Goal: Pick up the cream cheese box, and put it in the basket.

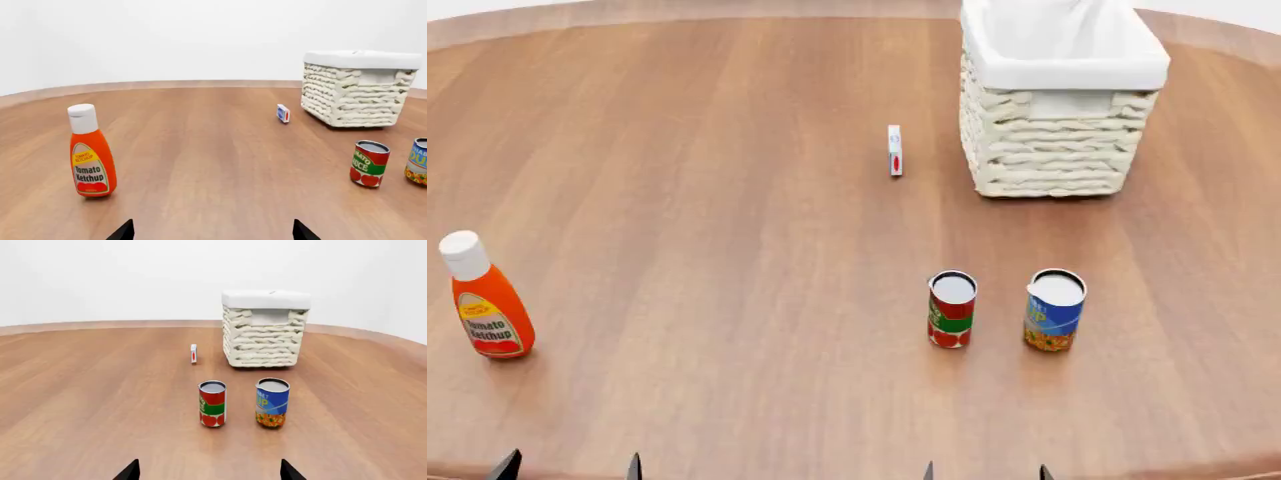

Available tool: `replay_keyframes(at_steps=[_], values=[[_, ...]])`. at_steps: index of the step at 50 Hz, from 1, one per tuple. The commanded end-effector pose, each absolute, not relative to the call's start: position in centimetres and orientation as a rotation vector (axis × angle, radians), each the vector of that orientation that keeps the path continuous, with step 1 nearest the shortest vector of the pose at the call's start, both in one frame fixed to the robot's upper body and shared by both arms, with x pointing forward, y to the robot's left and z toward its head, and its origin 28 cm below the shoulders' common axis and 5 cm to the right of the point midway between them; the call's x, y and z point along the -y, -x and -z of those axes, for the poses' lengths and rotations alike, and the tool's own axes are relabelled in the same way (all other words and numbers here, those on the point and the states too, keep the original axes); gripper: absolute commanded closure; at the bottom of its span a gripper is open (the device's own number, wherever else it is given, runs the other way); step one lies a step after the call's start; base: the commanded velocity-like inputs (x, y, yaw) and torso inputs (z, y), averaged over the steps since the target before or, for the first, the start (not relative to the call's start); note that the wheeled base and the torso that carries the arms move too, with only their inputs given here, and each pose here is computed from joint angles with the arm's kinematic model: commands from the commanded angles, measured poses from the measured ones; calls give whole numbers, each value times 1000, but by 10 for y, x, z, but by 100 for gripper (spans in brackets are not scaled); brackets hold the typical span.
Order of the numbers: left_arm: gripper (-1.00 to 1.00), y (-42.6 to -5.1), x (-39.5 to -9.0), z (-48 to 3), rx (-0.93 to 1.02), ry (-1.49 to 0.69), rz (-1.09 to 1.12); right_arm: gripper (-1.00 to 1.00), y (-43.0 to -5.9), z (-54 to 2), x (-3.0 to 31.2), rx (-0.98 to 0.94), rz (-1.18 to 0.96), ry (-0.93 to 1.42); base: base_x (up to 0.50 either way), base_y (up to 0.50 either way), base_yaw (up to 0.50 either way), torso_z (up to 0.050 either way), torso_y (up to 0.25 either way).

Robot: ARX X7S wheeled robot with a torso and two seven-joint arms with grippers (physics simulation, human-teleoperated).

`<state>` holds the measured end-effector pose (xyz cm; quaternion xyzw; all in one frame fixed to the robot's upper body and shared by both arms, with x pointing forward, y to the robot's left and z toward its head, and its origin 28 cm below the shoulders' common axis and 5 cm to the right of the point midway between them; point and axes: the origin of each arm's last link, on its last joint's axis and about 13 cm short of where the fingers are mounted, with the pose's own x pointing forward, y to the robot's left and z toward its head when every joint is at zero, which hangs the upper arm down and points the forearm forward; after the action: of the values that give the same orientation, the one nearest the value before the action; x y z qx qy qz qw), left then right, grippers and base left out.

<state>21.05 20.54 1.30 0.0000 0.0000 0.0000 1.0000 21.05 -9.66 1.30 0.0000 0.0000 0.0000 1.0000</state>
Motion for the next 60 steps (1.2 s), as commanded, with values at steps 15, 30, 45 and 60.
replay_keyframes(at_steps=[15,30,45,60], values=[[-100,-208,-206,-18,28,-10,13,-100,-210,-14,96,-2,-3,19,0,0,0,0,0],[-100,-185,-210,-68,249,3,-1,-100,-186,-69,90,197,-12,66,0,0,0,0,0],[-100,-157,-210,-107,409,-3,5,-100,-150,-124,90,367,-7,90,0,0,0,0,0],[-100,-145,-208,-118,476,-5,25,-100,-138,-137,87,433,-26,108,0,0,0,0,0]])
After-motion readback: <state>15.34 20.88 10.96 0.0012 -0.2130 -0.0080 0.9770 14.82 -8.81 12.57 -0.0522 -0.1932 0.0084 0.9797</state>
